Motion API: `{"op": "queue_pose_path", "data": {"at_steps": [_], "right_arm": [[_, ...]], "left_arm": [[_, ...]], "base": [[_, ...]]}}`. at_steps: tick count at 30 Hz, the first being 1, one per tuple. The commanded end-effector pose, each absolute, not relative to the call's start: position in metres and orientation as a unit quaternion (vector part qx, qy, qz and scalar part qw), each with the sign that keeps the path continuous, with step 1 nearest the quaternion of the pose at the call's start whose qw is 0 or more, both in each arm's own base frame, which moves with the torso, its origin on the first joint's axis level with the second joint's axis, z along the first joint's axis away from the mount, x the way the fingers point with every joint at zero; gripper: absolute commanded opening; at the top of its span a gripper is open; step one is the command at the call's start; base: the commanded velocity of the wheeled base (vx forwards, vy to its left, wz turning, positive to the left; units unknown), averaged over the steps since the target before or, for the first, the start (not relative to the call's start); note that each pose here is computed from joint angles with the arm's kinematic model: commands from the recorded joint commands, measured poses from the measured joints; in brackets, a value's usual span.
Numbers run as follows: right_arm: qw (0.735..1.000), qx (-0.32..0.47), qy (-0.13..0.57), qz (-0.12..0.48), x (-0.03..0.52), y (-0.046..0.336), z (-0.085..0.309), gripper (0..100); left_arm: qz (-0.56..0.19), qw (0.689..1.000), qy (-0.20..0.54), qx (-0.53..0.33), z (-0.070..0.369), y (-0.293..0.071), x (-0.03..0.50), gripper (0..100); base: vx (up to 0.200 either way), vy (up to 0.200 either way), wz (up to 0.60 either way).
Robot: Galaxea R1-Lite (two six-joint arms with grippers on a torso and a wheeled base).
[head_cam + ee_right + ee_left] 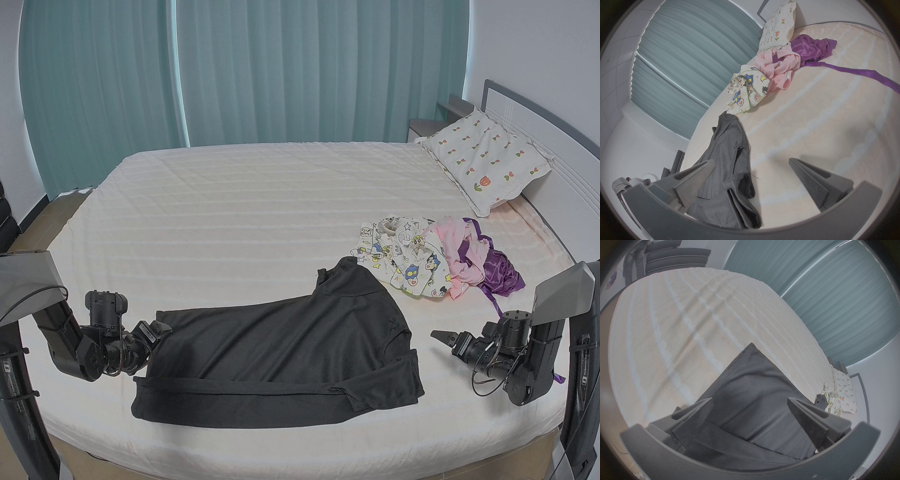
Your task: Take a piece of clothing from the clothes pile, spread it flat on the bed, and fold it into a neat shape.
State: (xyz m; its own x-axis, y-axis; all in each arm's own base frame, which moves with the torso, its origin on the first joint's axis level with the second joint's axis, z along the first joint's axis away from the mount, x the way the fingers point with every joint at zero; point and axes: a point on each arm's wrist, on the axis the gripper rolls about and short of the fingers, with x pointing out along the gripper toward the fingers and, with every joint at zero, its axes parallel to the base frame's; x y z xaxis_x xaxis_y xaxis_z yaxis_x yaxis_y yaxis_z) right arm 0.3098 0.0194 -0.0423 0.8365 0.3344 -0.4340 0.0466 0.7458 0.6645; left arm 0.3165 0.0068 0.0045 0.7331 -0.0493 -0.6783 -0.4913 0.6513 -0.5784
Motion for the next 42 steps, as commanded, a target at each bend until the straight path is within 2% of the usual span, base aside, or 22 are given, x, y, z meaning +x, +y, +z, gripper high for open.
{"op": "queue_pose_path", "data": {"at_steps": [1,5,23,32,42], "right_arm": [[0.894,0.346,0.272,0.084,0.31,0.0206,-0.0421,100],[0.894,0.346,0.273,0.084,0.3096,0.021,-0.0422,100],[0.894,0.345,0.272,0.085,0.3096,0.021,-0.0422,100],[0.894,0.345,0.272,0.085,0.3099,0.021,-0.0421,100],[0.894,0.346,0.272,0.084,0.3099,0.0206,-0.0425,100]], "left_arm": [[0.131,0.838,0.35,-0.397,0.0022,0.0064,0.3113,100],[0.129,0.838,0.348,-0.399,0.0021,0.0063,0.3105,100],[0.13,0.842,0.336,-0.402,0.006,0.007,0.3113,100],[0.131,0.842,0.336,-0.401,0.0057,0.0075,0.3115,100],[0.132,0.842,0.336,-0.401,0.0046,0.0076,0.3131,100]], "base": [[0.0,0.0,0.0],[0.15,0.0,0.0],[0.0,0.0,0.0],[0.0,0.2,0.0],[0.0,0.0,0.0]]}}
